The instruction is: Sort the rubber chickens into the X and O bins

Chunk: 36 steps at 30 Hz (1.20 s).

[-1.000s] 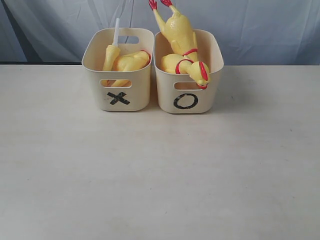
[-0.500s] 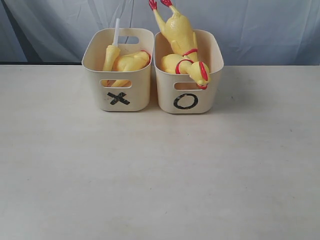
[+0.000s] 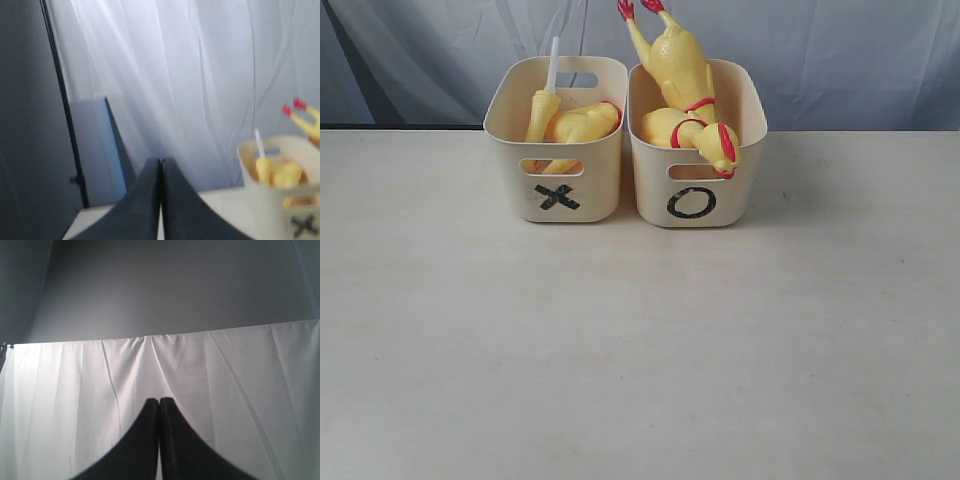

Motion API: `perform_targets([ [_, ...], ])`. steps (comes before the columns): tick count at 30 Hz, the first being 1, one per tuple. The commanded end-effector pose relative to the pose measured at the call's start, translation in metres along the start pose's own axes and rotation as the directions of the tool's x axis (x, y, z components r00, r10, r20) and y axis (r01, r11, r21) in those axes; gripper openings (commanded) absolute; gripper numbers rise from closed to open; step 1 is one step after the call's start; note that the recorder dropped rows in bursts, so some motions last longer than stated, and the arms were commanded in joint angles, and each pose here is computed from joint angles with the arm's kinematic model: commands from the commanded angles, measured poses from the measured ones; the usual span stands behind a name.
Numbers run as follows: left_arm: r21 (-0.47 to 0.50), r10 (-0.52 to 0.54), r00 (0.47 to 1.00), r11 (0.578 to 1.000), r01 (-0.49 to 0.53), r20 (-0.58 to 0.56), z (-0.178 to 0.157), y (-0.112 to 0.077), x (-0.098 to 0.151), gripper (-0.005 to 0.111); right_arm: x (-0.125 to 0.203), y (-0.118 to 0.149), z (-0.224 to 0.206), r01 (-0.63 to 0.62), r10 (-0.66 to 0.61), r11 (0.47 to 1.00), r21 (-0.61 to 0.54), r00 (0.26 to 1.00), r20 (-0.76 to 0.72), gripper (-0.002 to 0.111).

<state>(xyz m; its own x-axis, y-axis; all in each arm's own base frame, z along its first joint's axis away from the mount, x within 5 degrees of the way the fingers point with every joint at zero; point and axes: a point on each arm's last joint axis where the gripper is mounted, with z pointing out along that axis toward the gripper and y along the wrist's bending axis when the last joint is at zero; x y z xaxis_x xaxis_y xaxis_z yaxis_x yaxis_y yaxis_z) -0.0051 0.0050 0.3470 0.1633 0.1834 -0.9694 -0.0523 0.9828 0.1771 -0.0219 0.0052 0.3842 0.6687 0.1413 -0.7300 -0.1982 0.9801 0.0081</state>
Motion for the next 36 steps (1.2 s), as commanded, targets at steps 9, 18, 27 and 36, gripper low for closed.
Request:
perform_targets([
  [9,0.001,-0.060,0.941,0.998,0.063,0.334,-0.003,0.000,-0.025,0.000,0.027,-0.004,-0.003,-0.166,0.168,0.985,0.040,0.984,-0.052,0.000],
  [18,0.020,-0.060,0.977,0.998,0.057,0.206,0.020,-0.011,0.027,0.000,0.082,-0.012,-0.016,-0.364,0.388,0.918,0.158,0.907,-0.164,0.000],
  [27,0.029,0.006,0.995,1.000,-0.009,0.102,0.032,-0.021,0.073,0.000,0.138,-0.015,-0.038,-0.343,0.404,0.910,0.234,0.860,-0.313,0.000],
  [36,0.061,0.017,0.999,0.998,-0.015,-0.032,0.037,-0.031,0.125,0.000,0.169,-0.016,-0.056,-0.233,0.332,0.938,0.255,0.815,-0.476,0.000],
])
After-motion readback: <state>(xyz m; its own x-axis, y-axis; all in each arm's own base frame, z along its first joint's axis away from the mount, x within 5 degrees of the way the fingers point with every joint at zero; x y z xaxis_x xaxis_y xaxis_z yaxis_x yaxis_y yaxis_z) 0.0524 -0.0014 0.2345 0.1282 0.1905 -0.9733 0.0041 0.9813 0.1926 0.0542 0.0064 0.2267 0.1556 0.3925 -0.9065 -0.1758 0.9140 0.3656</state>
